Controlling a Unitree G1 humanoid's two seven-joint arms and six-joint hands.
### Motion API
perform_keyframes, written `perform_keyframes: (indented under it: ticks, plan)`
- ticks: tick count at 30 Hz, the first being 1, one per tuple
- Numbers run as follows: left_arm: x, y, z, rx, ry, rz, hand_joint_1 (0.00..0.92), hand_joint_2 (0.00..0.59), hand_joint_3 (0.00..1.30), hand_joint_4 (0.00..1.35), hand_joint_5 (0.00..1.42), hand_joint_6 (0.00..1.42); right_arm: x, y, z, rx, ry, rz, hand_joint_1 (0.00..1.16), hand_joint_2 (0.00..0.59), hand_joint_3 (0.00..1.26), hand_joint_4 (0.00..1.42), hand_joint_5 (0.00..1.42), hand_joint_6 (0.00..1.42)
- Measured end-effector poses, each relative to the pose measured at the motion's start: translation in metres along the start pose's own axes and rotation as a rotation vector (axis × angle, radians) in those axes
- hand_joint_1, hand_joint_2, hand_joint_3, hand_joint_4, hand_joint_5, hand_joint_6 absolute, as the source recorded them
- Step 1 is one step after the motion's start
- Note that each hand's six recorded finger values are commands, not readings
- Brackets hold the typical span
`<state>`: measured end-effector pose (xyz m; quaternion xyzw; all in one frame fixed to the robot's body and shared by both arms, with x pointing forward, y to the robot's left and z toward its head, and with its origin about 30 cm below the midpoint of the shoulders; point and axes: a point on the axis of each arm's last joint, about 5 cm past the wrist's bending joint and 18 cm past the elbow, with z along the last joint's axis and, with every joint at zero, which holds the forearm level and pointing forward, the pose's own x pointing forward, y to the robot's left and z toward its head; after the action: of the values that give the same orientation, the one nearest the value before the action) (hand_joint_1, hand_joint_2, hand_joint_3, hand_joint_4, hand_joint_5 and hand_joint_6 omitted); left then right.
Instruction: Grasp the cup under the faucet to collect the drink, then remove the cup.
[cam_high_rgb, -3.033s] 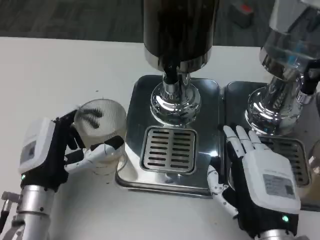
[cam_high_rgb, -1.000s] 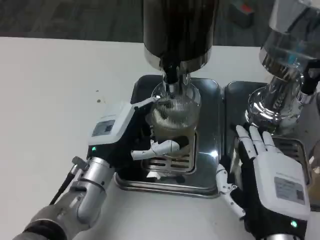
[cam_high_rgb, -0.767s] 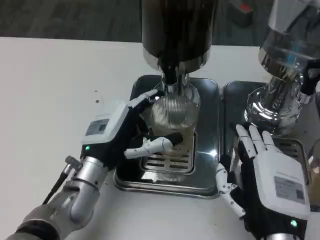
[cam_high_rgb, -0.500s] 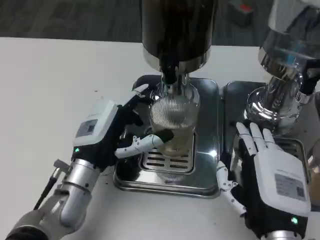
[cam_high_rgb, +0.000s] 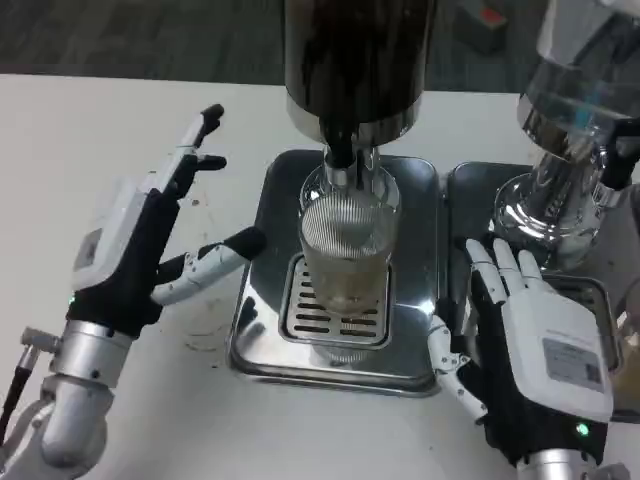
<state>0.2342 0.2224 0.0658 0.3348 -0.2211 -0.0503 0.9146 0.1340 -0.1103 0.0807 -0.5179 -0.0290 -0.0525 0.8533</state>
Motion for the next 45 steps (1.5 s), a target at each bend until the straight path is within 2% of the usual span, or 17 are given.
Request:
perform_keyframes:
  ticks: [5,9,14,21,27,31,40,45]
  plan:
    - [0.000,0.014,0.0050,-0.112,-0.063,-0.028,0.000,0.054,0.00,0.00,0.11,0.08,0.001,0.0022,-0.0010,0.001,0.004,0.014,0.14,0.555,0.12,0.04,0.04,0.16]
    - [0.009,0.024,0.0131,-0.175,-0.151,-0.058,0.000,0.058,0.00,0.00,0.13,0.09,0.003,0.0022,-0.0007,0.003,-0.001,0.015,0.14,0.555,0.12,0.04,0.04,0.16]
    - [0.019,0.030,0.0227,-0.218,-0.232,-0.142,0.000,0.063,0.00,0.00,0.13,0.10,0.004,0.0019,-0.0005,0.006,-0.003,0.024,0.14,0.548,0.12,0.04,0.04,0.16]
    - [0.025,0.023,0.0283,-0.255,-0.251,-0.224,0.000,0.069,0.00,0.00,0.13,0.09,0.005,0.0019,0.0001,0.009,-0.003,0.021,0.13,0.544,0.11,0.04,0.03,0.15]
    - [0.037,0.021,0.0346,-0.250,-0.292,-0.231,0.000,0.072,0.00,0.00,0.13,0.09,0.005,0.0021,0.0009,0.014,0.001,0.020,0.13,0.544,0.11,0.04,0.03,0.15]
    - [0.047,0.019,0.0405,-0.218,-0.328,-0.261,0.000,0.076,0.00,0.00,0.13,0.09,0.005,0.0028,0.0028,0.024,0.008,0.017,0.13,0.543,0.11,0.04,0.03,0.15]
    - [0.053,0.016,0.0465,-0.189,-0.366,-0.289,0.000,0.083,0.02,0.00,0.15,0.12,0.003,0.0046,0.0046,0.037,0.035,0.006,0.13,0.540,0.12,0.04,0.03,0.15]
    - [0.056,0.016,0.0521,-0.166,-0.409,-0.297,0.000,0.092,0.04,0.00,0.16,0.13,0.002,0.0050,0.0048,0.039,0.042,0.005,0.13,0.539,0.12,0.05,0.03,0.15]
